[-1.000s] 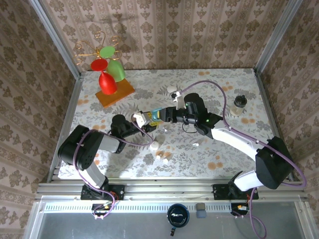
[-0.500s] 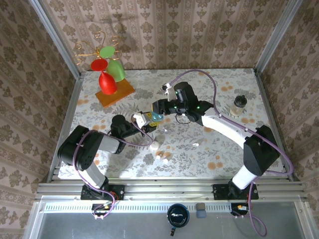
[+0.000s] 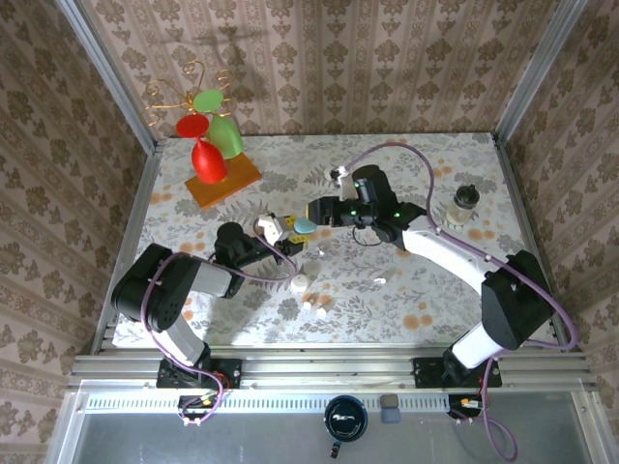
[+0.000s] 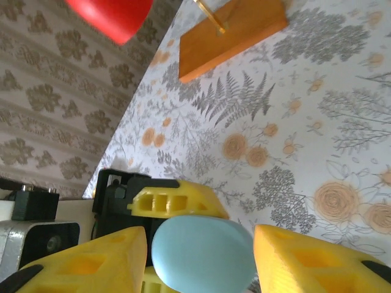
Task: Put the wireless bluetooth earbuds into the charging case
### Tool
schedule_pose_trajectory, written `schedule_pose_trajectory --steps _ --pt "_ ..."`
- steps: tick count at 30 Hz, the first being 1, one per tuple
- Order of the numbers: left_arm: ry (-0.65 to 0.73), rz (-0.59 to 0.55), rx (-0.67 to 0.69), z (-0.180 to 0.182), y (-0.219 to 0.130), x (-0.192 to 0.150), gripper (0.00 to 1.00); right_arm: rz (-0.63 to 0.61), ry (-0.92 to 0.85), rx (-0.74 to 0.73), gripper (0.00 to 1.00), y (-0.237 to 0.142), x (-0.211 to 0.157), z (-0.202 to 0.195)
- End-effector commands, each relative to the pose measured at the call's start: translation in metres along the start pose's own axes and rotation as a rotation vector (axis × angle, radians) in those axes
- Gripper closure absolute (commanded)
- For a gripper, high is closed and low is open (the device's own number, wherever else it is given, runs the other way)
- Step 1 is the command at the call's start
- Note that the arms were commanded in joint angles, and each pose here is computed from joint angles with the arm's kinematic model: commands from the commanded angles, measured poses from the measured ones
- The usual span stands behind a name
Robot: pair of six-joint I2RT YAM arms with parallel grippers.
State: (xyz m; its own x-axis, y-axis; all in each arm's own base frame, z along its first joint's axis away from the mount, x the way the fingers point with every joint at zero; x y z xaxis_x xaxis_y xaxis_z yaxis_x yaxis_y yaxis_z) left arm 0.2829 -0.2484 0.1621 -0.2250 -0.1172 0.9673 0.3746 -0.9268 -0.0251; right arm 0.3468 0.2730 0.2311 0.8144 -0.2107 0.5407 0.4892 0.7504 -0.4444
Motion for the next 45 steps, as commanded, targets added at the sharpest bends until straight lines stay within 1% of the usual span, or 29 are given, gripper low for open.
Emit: schedule_pose_trajectory --steps 1,3,6,12,16,22,25,29,32,35,37,40,41,42,45 --pt "-0.011 -0.073 0.036 0.013 0.005 0.028 0.62 -0.047 0.126 0.157 0.43 -0.014 0.016 0.007" --pt "-0.042 -0.088 0.051 0.017 0.007 0.035 0.62 -0.044 0.201 0.236 0.39 -0.018 0.017 0.003" --pt "-0.072 -0.113 0.062 0.022 0.009 0.046 0.63 -0.009 0.251 0.318 0.37 -0.020 0.014 0.005" --pt "-0.078 -0.143 0.065 0.027 0.016 0.058 0.63 0.069 0.313 0.392 0.36 -0.013 0.004 0.007" --pt "-0.068 -0.156 0.057 0.026 0.019 0.064 0.63 0.093 0.352 0.455 0.36 -0.006 0.005 0.010" --pt "-0.053 -0.162 0.047 0.023 0.020 0.067 0.63 0.108 0.361 0.453 0.37 -0.002 0.005 0.010" --pt "-0.045 -0.158 0.040 0.021 0.021 0.064 0.62 0.115 0.365 0.450 0.45 -0.001 0.005 0.009" --pt "-0.020 -0.152 0.022 0.016 0.022 0.062 0.62 0.118 0.375 0.441 0.61 0.001 0.003 0.005" --pt "-0.014 -0.148 0.018 0.014 0.022 0.060 0.62 0.113 0.381 0.432 0.69 0.002 0.002 0.002" --pt "-0.008 -0.146 0.015 0.013 0.021 0.059 0.61 0.101 0.389 0.421 0.75 0.002 0.004 -0.002" --pt "-0.004 -0.144 0.013 0.012 0.020 0.058 0.61 0.093 0.394 0.414 0.76 0.002 0.005 -0.005" --pt "0.010 -0.143 0.005 0.010 0.019 0.058 0.55 0.073 0.396 0.401 0.76 0.001 0.008 -0.009" --pt "0.015 -0.141 0.004 0.009 0.019 0.057 0.51 0.065 0.395 0.394 0.76 0.000 0.009 -0.010" --pt "0.016 -0.139 0.003 0.009 0.018 0.056 0.42 0.053 0.402 0.381 0.76 0.000 0.010 -0.014" --pt "0.022 -0.125 0.016 0.008 0.016 0.051 0.30 0.020 0.410 0.329 0.76 -0.003 0.010 -0.029"
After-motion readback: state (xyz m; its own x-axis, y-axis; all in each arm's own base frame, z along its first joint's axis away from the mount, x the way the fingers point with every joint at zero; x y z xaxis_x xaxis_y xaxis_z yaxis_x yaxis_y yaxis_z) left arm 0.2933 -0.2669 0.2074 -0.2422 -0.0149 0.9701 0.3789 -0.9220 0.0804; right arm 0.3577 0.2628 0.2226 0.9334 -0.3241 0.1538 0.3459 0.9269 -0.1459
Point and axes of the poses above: each hand's point on the last joint's axis, 136 mm out from that joint toward the fingers, its own y axis out along the fingers, its own z axis along the line the jaws close on, x = y × z, the point moved 3 cm from there along -y, back along the fingers, and after that the axes turned 8 degrees about y, right-handed, at the moved point
